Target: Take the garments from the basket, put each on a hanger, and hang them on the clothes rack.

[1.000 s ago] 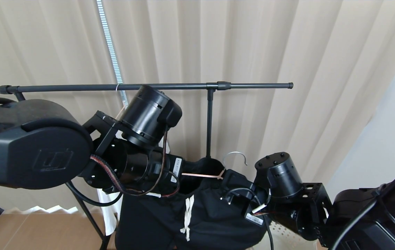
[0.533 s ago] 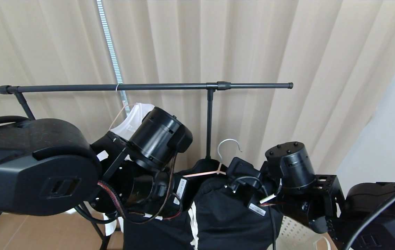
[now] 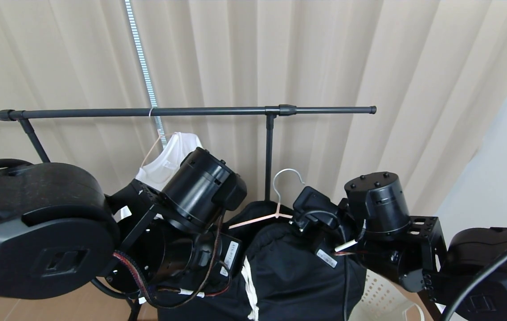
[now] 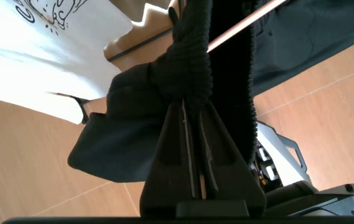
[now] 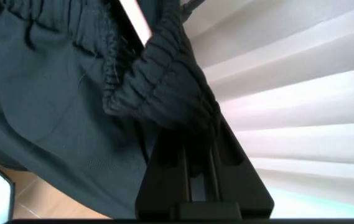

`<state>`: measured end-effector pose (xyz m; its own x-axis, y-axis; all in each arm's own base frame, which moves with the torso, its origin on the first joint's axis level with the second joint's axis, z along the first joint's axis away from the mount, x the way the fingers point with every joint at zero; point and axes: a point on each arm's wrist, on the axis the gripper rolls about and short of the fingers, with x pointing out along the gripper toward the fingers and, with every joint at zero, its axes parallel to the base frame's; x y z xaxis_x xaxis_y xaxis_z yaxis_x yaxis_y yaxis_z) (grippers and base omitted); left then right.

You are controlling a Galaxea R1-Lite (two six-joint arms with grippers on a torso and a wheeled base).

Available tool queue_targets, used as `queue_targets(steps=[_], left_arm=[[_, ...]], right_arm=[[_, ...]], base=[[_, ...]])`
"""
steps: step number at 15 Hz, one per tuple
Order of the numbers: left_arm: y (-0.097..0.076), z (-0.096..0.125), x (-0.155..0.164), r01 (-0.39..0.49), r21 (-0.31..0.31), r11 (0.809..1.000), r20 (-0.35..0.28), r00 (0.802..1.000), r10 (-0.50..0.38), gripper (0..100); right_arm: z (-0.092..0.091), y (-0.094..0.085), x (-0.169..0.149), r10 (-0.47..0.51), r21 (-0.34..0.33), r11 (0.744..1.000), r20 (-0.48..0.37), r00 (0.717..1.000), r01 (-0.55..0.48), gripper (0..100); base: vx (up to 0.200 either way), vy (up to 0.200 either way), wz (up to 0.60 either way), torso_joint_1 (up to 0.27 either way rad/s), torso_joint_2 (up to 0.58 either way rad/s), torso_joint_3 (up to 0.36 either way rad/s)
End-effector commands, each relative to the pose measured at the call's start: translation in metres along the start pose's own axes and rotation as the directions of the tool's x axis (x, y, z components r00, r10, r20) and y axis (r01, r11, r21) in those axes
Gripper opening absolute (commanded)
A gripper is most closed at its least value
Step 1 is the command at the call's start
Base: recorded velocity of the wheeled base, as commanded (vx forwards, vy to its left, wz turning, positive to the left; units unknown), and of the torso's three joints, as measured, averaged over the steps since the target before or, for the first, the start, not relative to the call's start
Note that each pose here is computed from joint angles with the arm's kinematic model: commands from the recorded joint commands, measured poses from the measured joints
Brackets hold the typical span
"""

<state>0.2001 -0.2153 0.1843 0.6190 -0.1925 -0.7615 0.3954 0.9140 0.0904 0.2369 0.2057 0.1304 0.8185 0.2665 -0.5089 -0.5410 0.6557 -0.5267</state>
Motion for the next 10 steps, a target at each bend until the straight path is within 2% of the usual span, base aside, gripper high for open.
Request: queue_targets(steps=[1, 4, 8, 10], left_arm=[[0.0, 0.0, 0.001, 0.0, -0.001, 1.0, -0.001, 1.0, 0.0, 0], [-0.003, 0.0, 0.006, 0.0, -0.035, 0.999, -0.01, 1.0, 0.0, 0], [-0.005, 0.004, 0.017, -0.007, -0.079, 0.997, -0.012, 1.0, 0.007, 0], [-0.005, 0.005, 0.017, -0.007, -0.082, 0.997, -0.005, 1.0, 0.007, 0]], right_arm=[[0.003, -0.002, -0.003, -0.006, 0.012, 1.0, 0.014, 1.0, 0.006, 0], [0.006, -0.005, -0.009, 0.005, 0.038, 0.999, 0.103, 0.995, -0.009, 0], [0.009, -0.006, -0.01, 0.009, 0.059, 0.998, 0.185, 0.983, -0.02, 0], [0.01, -0.006, -0.01, 0.006, 0.064, 0.998, 0.2, 0.98, -0.019, 0]], base=[[0.0, 0.0, 0.0, 0.0, 0.0, 0.0], [0.0, 0.0, 0.0, 0.0, 0.0, 0.0], [0.0, 0.0, 0.0, 0.0, 0.0, 0.0], [0.0, 0.0, 0.0, 0.0, 0.0, 0.0]])
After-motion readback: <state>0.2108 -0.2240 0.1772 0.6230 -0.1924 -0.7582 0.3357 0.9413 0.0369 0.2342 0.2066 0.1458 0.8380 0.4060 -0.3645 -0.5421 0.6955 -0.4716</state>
